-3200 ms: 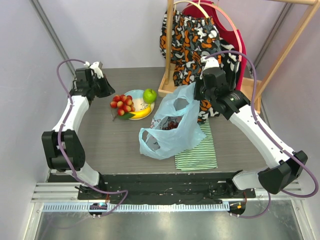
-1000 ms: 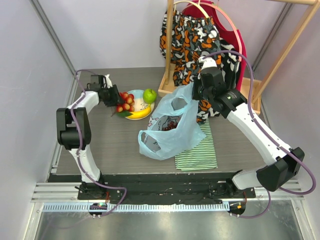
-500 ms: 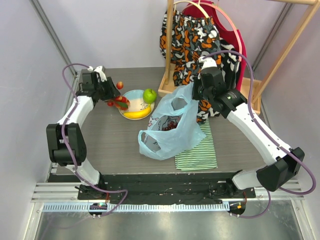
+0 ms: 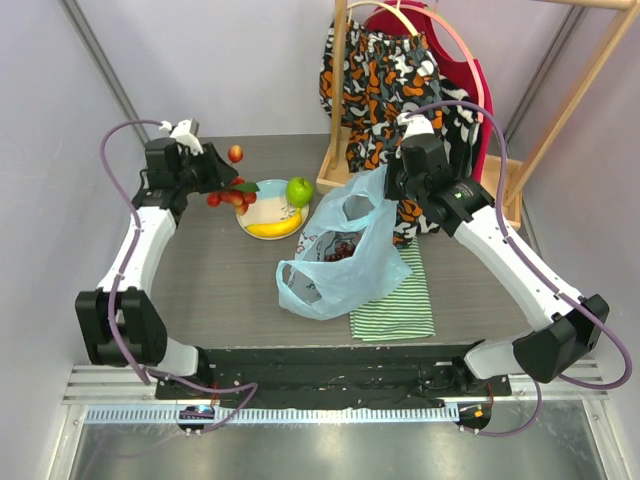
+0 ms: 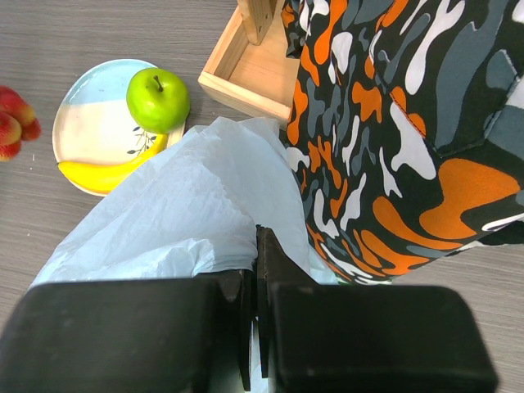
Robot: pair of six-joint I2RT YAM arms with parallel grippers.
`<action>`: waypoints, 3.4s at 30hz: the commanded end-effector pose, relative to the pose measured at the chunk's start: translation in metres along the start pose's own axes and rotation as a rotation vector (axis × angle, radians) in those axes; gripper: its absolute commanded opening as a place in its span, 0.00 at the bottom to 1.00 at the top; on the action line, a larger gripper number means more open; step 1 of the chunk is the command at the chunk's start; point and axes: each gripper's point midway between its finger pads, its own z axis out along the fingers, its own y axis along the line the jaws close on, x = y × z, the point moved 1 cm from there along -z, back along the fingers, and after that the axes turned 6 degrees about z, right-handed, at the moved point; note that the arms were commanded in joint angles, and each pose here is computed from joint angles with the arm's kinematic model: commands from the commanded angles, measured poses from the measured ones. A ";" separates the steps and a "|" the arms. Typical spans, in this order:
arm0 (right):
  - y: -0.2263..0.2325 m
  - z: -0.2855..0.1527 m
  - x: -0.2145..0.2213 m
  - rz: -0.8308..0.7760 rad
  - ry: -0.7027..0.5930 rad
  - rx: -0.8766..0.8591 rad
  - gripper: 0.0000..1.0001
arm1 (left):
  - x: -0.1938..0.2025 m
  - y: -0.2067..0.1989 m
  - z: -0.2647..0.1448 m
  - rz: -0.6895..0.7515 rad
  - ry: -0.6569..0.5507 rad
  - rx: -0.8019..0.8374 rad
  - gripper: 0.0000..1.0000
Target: Place the fruits into the plastic bag
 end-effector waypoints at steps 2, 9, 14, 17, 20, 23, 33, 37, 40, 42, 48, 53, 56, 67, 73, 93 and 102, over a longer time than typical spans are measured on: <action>0.005 -0.008 -0.023 0.008 -0.071 -0.023 0.01 | -0.068 -0.072 -0.053 0.113 -0.198 0.274 0.00; 0.004 -0.014 -0.027 0.015 -0.090 -0.018 0.01 | -0.061 -0.166 -0.112 0.291 -0.219 0.621 0.00; 0.004 -0.013 -0.026 0.020 -0.085 -0.019 0.01 | -0.041 -0.219 -0.150 0.359 -0.215 0.803 0.00; 0.005 -0.014 -0.026 0.025 -0.083 -0.027 0.01 | -0.028 -0.242 -0.166 0.372 -0.208 0.868 0.00; 0.008 -0.014 -0.026 0.034 -0.078 -0.042 0.01 | -0.018 -0.253 -0.174 0.362 -0.194 0.900 0.00; 0.011 -0.014 -0.026 0.042 -0.075 -0.056 0.01 | -0.003 -0.264 -0.175 0.351 -0.165 0.933 0.00; 0.014 -0.017 -0.024 0.062 -0.069 -0.074 0.01 | 0.023 -0.275 -0.152 0.311 -0.102 0.942 0.00; 0.012 -0.019 -0.023 0.061 -0.072 -0.067 0.01 | 0.019 -0.267 -0.132 0.299 -0.127 0.852 0.00; 0.011 -0.019 -0.024 0.060 -0.073 -0.063 0.01 | 0.017 -0.266 -0.120 0.291 -0.129 0.827 0.00; 0.011 -0.019 -0.024 0.055 -0.074 -0.063 0.01 | 0.019 -0.266 -0.114 0.280 -0.113 0.824 0.00; 0.009 -0.018 -0.022 0.056 -0.070 -0.056 0.01 | 0.051 -0.267 -0.096 0.246 -0.009 0.829 0.00; 0.010 -0.016 -0.018 0.057 -0.059 -0.062 0.01 | 0.082 -0.274 -0.090 0.219 0.074 0.833 0.00; 0.011 -0.015 -0.018 0.056 -0.058 -0.066 0.01 | 0.102 -0.284 -0.087 0.213 0.136 0.853 0.00; 0.008 -0.015 -0.016 0.048 -0.058 -0.054 0.01 | 0.128 -0.299 -0.058 0.193 0.227 0.781 0.00; 0.006 -0.018 -0.020 0.036 -0.075 -0.042 0.01 | 0.116 -0.278 -0.022 0.200 0.193 0.570 0.00; 0.001 -0.007 -0.013 0.019 -0.053 -0.009 0.01 | 0.157 -0.305 -0.019 0.231 0.240 0.638 0.53; 0.001 -0.004 -0.014 0.021 -0.056 0.001 0.01 | 0.126 -0.297 -0.046 0.308 0.133 0.623 0.77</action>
